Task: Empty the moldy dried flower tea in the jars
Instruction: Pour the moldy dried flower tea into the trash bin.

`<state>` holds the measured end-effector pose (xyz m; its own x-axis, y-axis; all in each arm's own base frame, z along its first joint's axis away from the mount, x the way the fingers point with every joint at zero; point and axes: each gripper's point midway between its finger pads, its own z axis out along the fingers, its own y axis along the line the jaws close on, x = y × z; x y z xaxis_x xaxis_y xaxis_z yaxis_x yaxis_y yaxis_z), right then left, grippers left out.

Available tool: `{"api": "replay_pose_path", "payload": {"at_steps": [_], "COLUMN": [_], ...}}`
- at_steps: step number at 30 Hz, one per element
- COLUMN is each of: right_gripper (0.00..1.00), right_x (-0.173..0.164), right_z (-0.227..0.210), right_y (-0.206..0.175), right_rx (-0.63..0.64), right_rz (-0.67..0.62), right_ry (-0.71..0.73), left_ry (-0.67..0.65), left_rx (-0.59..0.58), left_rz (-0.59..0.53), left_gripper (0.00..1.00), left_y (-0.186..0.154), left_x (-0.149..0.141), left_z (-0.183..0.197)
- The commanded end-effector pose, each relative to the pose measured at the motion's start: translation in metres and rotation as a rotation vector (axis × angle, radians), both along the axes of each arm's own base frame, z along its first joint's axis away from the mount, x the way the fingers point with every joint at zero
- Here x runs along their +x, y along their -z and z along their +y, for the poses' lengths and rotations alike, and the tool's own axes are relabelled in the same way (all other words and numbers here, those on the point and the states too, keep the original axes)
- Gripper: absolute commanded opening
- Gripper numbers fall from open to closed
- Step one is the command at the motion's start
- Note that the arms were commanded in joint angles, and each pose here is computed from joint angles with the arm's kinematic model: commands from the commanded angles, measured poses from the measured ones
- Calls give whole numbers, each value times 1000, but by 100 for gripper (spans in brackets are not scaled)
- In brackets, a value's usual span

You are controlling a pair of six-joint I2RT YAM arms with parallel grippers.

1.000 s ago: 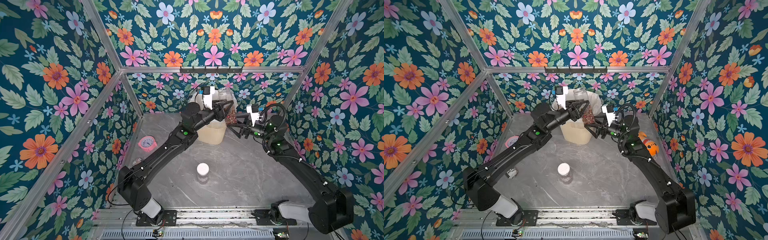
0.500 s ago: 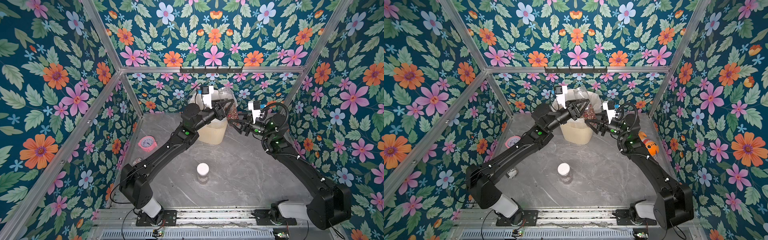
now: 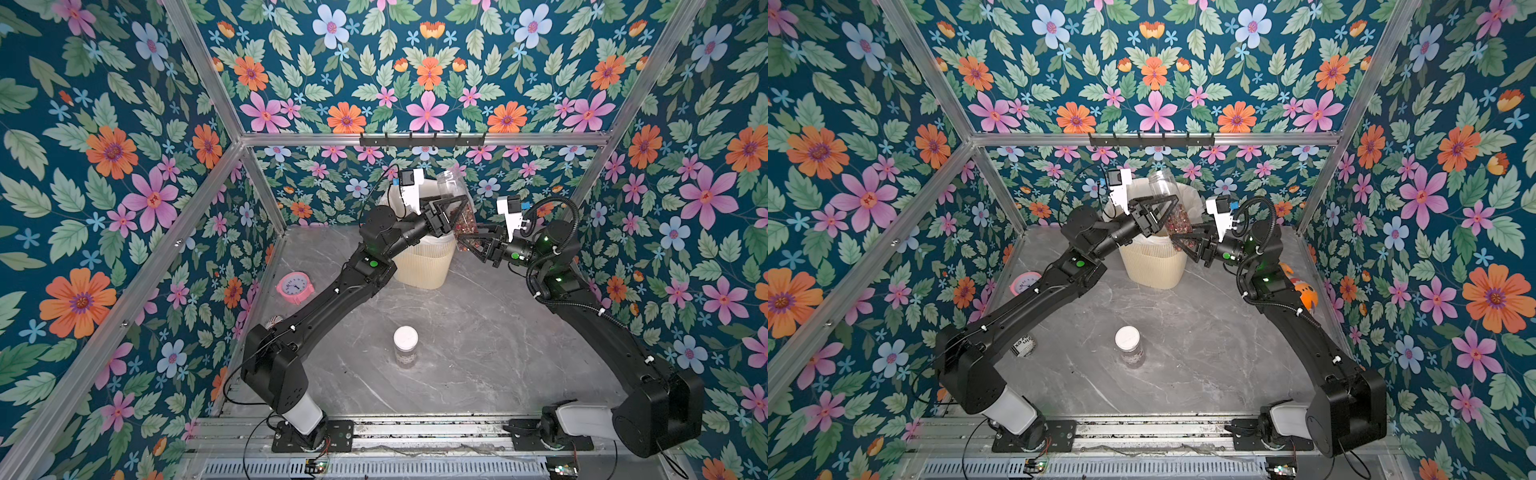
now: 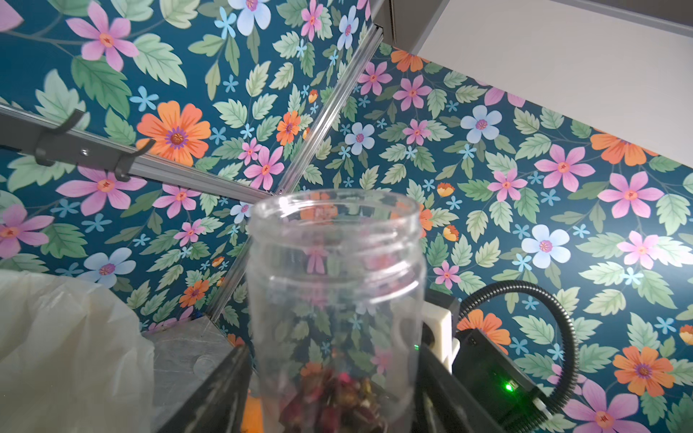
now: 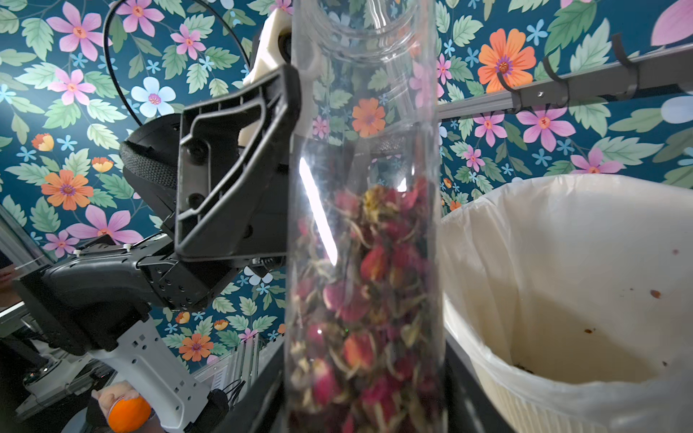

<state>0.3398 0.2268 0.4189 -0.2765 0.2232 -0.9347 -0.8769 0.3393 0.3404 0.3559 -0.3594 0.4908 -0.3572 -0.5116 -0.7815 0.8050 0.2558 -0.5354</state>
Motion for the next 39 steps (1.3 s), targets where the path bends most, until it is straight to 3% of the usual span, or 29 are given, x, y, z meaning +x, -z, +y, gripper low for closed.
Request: {"api": "replay_pose_path", "payload": {"at_steps": [1,7,13,20,23,25,30,35,39], "right_gripper": [38,37,36,35,35,35,34,32,32], "right_x": [5,16,30,32,25,21,18,17,17], "right_z": [-1,-8,-17,-17,-19,-22,-25,-23,-20], "right_y": [-2,-1,6,19,27,35,48,56,53], "right_rx": [3,-3,-68,-128,-186,-231,-332,-394,-398], "right_rz": [41,99,230,440,482,495,505,520,508], "right_ry": [7,22,63,46,47,55,46,-4,-33], "left_ry": [17,-12,-124,-256,-272,-243,-61,225,323], "left_rx": [-34,-39,-6,175,261,338,425,440,435], "left_rz": [-36,-16,-15,-14,-65,-112,-88,-75,-77], "left_gripper": [75,84,86,85,84,84,77,75,74], "left_y": [-13,-11,-7,21,24,27,31,32,41], "left_x": [-2,10,24,39,43,48,75,78,79], "left_z": [6,23,60,78,79,75,68,51,45]}}
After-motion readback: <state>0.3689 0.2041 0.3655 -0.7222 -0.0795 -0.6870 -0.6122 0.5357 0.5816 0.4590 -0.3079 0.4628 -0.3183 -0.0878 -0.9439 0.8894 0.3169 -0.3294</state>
